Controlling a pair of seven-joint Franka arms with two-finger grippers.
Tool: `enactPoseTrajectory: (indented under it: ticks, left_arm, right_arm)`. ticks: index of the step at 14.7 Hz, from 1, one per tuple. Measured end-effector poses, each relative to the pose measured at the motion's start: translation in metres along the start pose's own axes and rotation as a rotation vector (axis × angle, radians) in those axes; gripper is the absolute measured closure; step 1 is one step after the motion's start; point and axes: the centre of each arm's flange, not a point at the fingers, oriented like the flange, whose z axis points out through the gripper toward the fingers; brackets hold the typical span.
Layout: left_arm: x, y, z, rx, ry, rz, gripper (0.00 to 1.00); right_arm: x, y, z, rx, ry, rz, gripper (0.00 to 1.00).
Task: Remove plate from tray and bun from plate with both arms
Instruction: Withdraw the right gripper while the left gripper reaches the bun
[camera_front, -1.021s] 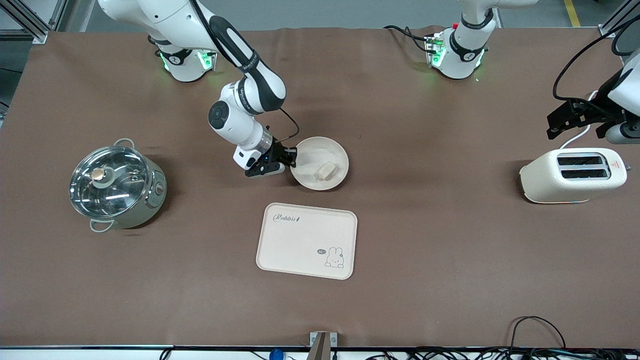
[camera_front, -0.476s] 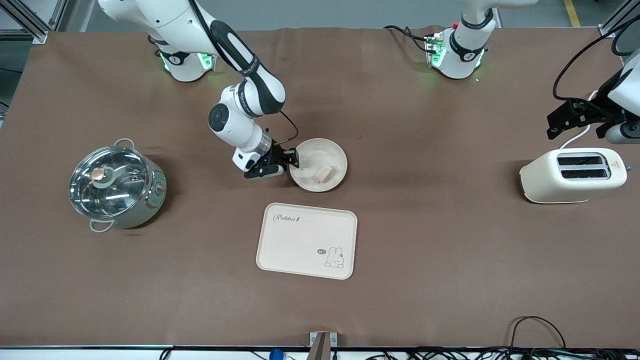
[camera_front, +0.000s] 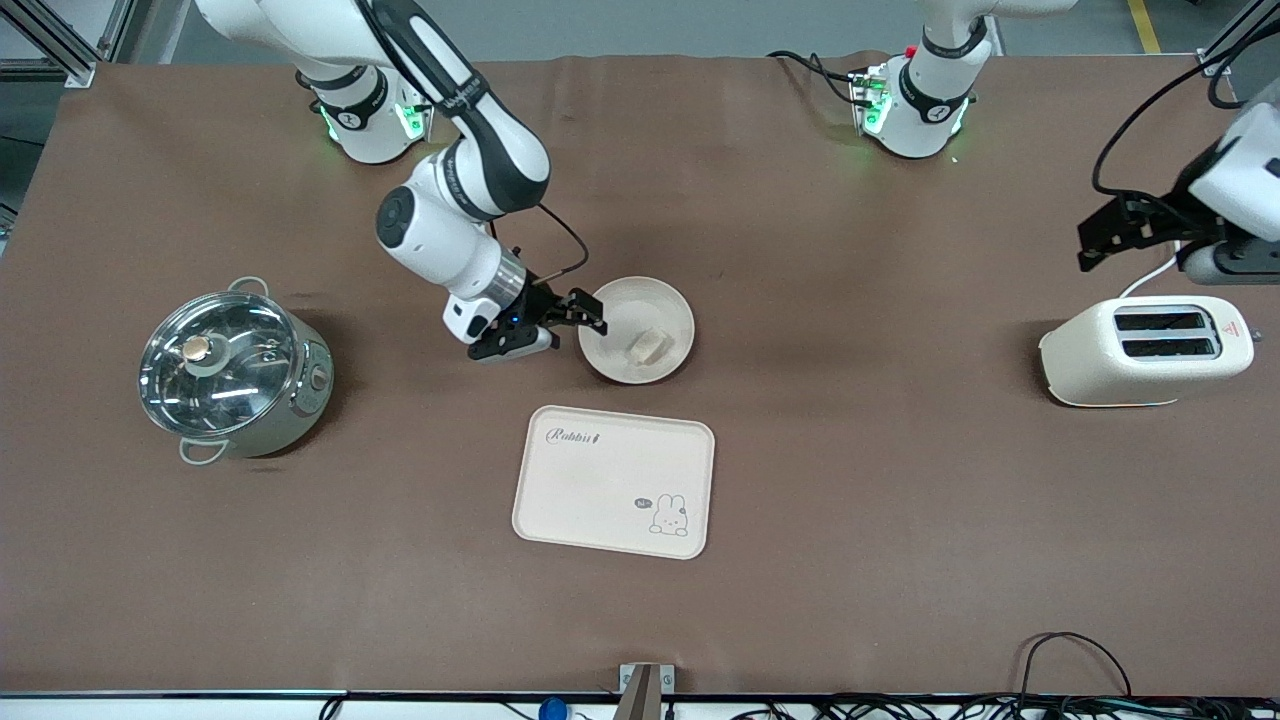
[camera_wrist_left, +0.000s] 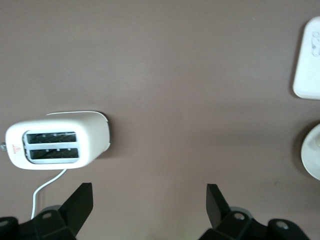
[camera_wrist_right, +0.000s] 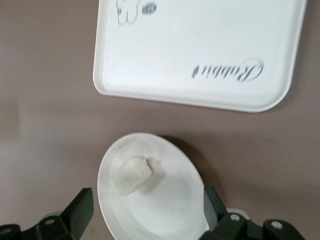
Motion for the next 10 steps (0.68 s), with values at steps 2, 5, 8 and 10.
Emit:
enactPoseTrajectory:
  ticks: [2,5,8,10]
  left_arm:
    - [-0.002,0.049,0.004,-0.06,-0.011,-0.029,0.0]
    - [0.01,0.156,0.037,-0.122,0.017,-0.088,0.0]
    - [0.019,0.266,0.104,-0.16,0.034,-0.117,0.0]
    - [0.025,0.314,0.149,-0.161,0.075,-0.104,0.0]
  right_arm:
    - [0.023,0.013,-0.025,-0.004,-0.011,-0.002,0.01]
    - [0.067,0.048,-0.097,-0.067,-0.04,-0.05,0.0]
    - [0.087,0.088,-0.19,-0.184,-0.046,-0.099,0.0]
    - [0.086,0.109,-0.251,-0.267,-0.085,-0.113,0.0]
